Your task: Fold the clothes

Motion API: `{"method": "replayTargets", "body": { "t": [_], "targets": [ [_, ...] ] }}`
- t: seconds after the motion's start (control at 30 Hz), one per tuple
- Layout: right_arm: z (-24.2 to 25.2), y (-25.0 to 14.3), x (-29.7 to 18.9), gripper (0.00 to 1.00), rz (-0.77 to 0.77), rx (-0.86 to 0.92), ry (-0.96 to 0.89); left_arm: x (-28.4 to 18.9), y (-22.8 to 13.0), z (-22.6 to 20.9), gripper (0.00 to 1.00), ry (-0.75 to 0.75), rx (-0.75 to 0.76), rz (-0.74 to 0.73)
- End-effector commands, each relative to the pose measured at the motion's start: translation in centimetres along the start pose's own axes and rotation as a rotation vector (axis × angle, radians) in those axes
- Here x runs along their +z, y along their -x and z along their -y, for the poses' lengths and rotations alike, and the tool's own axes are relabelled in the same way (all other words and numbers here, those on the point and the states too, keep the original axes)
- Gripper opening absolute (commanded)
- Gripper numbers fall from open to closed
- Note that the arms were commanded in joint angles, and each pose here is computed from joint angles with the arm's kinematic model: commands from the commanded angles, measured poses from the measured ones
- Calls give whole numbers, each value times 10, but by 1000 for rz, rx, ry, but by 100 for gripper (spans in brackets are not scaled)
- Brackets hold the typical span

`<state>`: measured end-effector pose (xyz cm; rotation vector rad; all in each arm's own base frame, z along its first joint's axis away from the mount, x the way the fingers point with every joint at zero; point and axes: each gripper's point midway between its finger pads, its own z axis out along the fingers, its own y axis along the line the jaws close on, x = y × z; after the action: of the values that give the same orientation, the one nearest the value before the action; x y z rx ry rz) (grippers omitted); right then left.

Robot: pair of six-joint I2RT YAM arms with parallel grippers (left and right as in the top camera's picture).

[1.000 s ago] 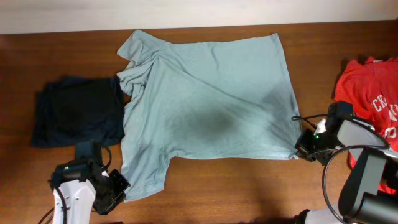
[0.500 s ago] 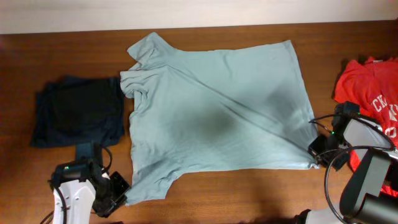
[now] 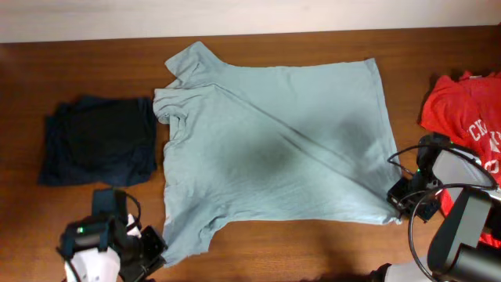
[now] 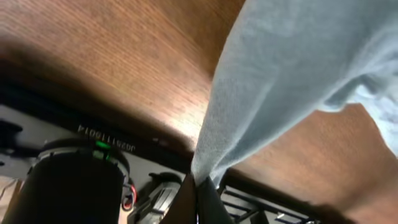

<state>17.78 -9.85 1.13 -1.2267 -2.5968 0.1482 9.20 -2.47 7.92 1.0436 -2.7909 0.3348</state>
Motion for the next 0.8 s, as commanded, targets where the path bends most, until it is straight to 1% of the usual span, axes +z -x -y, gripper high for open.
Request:
{"method": "replayTargets", "body": {
  "t": [0.0,0.23,0.53,0.6,0.67,0.77],
  "targets": [
    [4,6,-3,4,22,20,-24,-10,-7,0,0,-39,37,55],
    [7,0,-3,4,-3,17,-38,-15,-22,2,0,-101,54,65],
    [0,7,-4,4,25,20,-2,-17,-10,9,1,-125,70,119],
    [-8,10,-8,4,43,-5,45,-21,-8,12,1,-135,76,132],
    [-22,12,-18,4,65,-68,134,-29,-3,17,1,-151,105,165],
    [-42,11,-43,4,101,-162,275,-46,9,28,1,-182,185,249]
  ]
}}
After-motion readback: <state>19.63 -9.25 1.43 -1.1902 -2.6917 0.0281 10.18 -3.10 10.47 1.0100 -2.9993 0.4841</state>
